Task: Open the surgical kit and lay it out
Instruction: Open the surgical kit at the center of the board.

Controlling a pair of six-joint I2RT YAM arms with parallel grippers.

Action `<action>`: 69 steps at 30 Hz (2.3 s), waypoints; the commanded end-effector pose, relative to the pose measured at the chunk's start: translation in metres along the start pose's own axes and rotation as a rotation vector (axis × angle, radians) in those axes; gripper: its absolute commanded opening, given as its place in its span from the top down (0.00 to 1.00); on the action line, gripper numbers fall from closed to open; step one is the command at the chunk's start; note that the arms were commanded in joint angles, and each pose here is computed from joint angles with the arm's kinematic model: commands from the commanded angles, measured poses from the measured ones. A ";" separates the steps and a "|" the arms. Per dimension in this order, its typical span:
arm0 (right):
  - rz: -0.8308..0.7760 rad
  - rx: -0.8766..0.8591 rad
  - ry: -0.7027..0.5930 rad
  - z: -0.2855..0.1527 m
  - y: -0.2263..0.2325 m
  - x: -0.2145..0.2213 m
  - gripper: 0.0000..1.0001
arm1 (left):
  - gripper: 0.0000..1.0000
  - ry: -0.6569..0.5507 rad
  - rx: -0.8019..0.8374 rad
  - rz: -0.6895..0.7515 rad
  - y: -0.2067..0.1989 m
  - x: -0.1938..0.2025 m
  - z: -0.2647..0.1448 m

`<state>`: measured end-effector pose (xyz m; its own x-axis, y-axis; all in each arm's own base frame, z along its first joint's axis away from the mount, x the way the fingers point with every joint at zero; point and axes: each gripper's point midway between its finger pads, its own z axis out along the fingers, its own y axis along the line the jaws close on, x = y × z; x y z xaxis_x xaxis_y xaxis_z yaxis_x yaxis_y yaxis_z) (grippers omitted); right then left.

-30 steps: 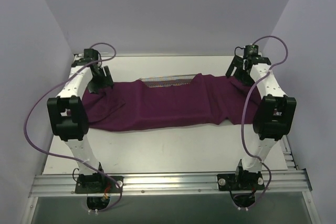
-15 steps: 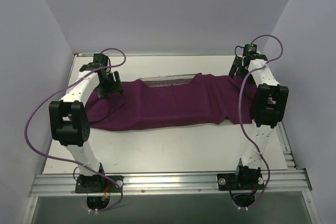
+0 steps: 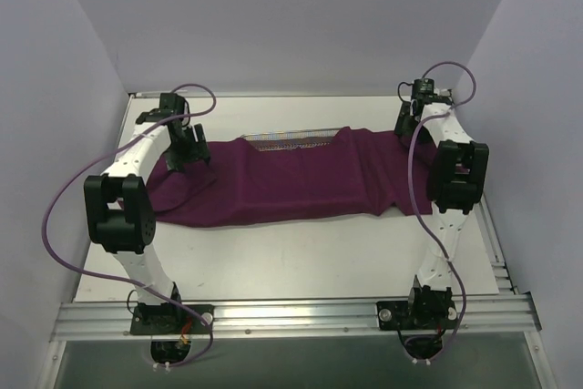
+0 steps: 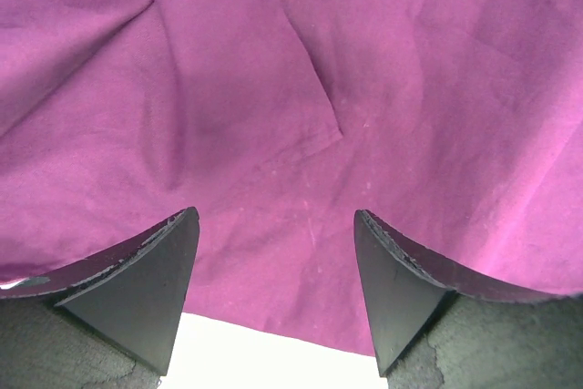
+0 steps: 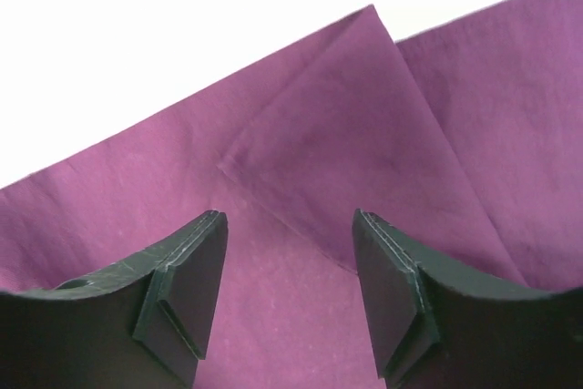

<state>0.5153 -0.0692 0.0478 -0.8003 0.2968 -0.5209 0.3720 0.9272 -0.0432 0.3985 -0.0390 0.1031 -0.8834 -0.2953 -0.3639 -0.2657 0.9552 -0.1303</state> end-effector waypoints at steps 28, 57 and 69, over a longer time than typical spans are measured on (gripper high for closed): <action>-0.031 -0.023 -0.001 0.031 0.026 -0.010 0.50 | 0.23 -0.025 -0.004 -0.002 0.006 -0.015 -0.005; -0.058 0.006 -0.001 0.035 0.023 -0.010 0.85 | 0.30 -0.014 0.031 -0.003 0.007 -0.006 -0.009; -0.018 -0.006 -0.040 -0.003 0.019 -0.028 1.00 | 0.32 0.027 0.083 0.025 -0.006 0.008 -0.012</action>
<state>0.5481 -0.0553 0.0188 -0.8183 0.2474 -0.5188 0.3257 0.9433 -0.0639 0.3929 -0.0372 0.0962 -0.8996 -0.2932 -0.3238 -0.2536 0.9541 -0.1594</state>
